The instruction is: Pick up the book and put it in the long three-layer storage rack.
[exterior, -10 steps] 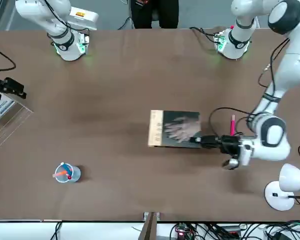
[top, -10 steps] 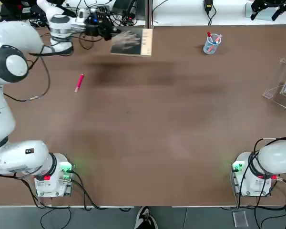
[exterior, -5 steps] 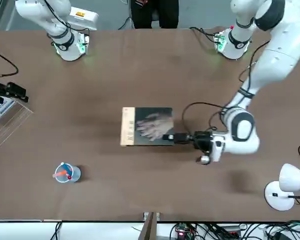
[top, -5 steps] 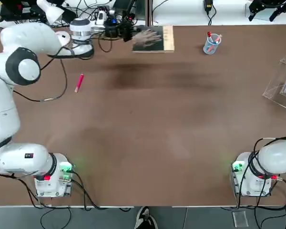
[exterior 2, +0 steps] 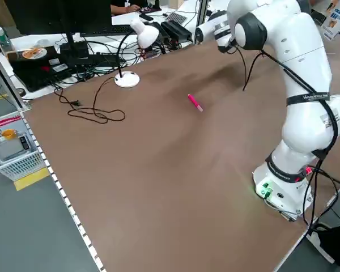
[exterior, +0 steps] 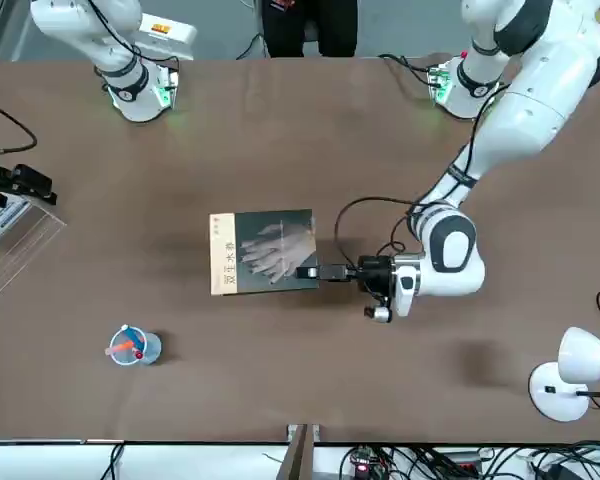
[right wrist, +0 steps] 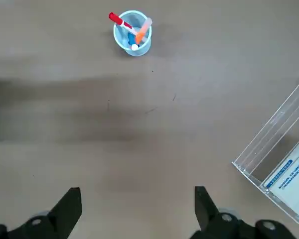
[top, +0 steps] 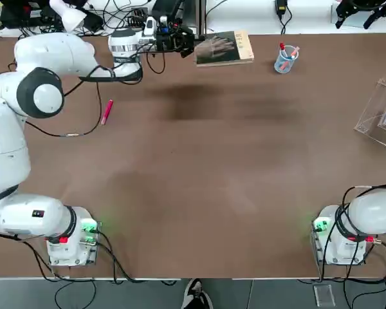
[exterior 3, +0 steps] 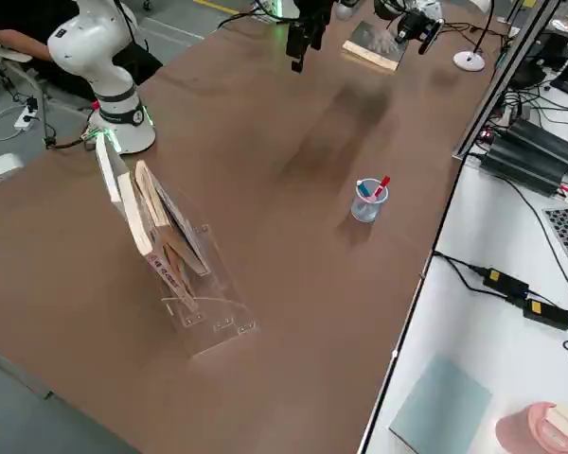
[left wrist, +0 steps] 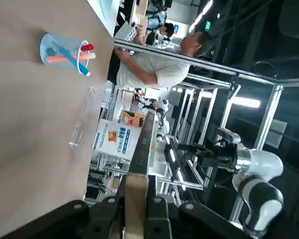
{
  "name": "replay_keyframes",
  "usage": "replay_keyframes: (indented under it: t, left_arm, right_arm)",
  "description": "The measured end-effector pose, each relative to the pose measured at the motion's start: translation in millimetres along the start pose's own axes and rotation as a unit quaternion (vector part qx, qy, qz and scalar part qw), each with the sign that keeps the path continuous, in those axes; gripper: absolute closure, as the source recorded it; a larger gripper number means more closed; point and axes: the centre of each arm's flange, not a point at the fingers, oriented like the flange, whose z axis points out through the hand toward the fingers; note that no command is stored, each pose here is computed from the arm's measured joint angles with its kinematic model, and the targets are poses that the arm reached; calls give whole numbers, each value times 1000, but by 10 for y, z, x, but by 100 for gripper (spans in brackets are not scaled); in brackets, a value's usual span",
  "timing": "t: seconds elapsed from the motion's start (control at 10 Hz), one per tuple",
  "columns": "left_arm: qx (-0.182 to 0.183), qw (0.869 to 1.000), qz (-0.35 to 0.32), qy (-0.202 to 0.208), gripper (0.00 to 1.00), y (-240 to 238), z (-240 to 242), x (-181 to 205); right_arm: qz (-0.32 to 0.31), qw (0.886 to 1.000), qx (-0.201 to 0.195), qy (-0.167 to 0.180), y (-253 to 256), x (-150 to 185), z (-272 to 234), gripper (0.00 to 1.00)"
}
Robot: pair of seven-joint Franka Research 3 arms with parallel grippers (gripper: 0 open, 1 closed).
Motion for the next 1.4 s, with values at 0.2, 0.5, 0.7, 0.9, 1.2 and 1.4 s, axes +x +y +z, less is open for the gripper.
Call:
replay_keyframes:
  t: [0.2,0.5,0.7,0.9,1.2,1.4]
  left_arm:
    - [2,1000,-4,15,98,13,168,-46]
    - [0,1000,-14,27,98,16,427,-152]
    - [-3,999,-20,33,98,17,557,-214]
    - [-4,999,-21,35,98,34,604,-231]
    - [-3,999,-21,38,98,45,567,-199]
    - [-3,999,-21,39,98,41,557,-190]
  right_arm:
    - [0,1000,0,0,0,0,0,0]
    - [0,1000,0,0,0,0,0,0]
    - [0,1000,6,-1,-15,14,21,0]
    - [3,999,49,-1,-101,104,135,0]
    - [18,992,126,-16,-208,299,437,0]
    - [32,982,186,-28,-207,393,573,0]
